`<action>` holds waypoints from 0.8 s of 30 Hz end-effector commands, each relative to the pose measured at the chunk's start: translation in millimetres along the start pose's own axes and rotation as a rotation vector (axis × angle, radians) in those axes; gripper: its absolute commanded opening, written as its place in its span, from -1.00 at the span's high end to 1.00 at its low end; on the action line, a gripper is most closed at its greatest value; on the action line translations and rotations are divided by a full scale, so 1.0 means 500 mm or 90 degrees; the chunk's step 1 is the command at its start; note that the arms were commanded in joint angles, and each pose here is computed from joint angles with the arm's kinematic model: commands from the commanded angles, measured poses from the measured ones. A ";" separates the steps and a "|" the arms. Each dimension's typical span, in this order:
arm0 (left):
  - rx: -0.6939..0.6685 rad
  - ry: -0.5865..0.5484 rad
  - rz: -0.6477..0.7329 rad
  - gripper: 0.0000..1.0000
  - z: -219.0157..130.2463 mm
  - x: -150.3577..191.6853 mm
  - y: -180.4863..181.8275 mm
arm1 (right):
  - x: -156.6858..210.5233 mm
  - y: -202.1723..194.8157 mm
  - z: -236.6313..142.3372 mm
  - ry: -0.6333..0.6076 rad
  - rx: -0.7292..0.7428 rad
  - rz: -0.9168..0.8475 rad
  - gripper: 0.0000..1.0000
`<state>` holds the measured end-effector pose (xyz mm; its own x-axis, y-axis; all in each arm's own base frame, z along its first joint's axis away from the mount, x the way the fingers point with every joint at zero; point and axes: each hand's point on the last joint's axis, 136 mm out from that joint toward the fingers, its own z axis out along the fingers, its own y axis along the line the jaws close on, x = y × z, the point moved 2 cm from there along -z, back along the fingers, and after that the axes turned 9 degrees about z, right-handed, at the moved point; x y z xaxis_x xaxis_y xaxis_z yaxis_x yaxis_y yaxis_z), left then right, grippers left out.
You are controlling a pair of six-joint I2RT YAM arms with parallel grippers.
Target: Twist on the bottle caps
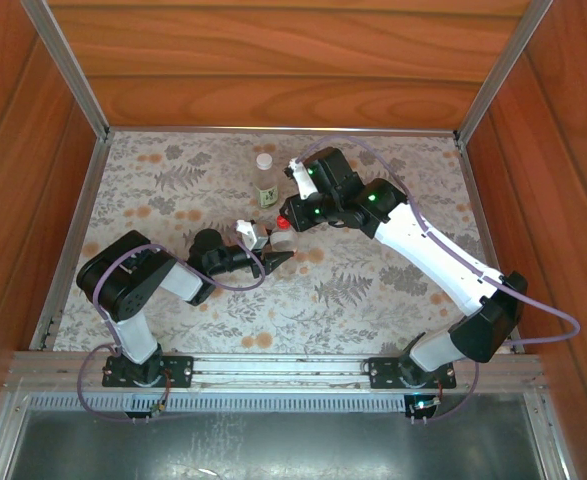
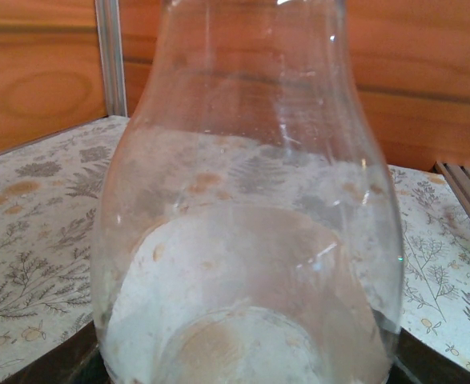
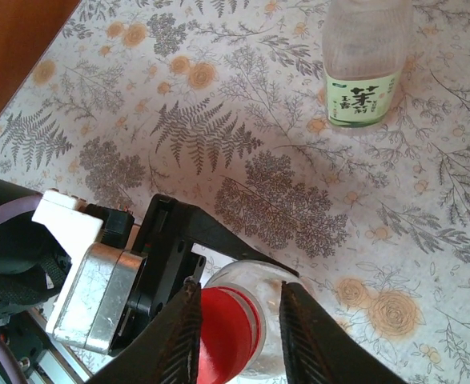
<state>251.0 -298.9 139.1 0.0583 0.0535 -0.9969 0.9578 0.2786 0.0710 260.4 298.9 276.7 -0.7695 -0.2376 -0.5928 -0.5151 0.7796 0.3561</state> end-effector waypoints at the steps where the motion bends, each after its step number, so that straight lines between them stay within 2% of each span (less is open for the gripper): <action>1: 0.007 0.114 -0.086 -0.14 -0.017 0.104 -0.016 | 0.013 -0.012 -0.006 0.010 0.012 0.008 0.39; 13: 0.006 0.116 -0.083 -0.15 -0.020 0.106 -0.018 | 0.023 -0.021 -0.003 0.025 0.028 0.020 0.49; 24: 0.004 0.118 -0.083 -0.15 -0.021 0.107 -0.018 | 0.031 -0.023 0.010 0.041 0.028 0.027 0.50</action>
<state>250.9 -298.8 138.8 0.0600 0.0550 -0.9967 0.9576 0.2787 0.0730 261.1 298.6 276.8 -0.7784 -0.2205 -0.5878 -0.4985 0.7863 0.3651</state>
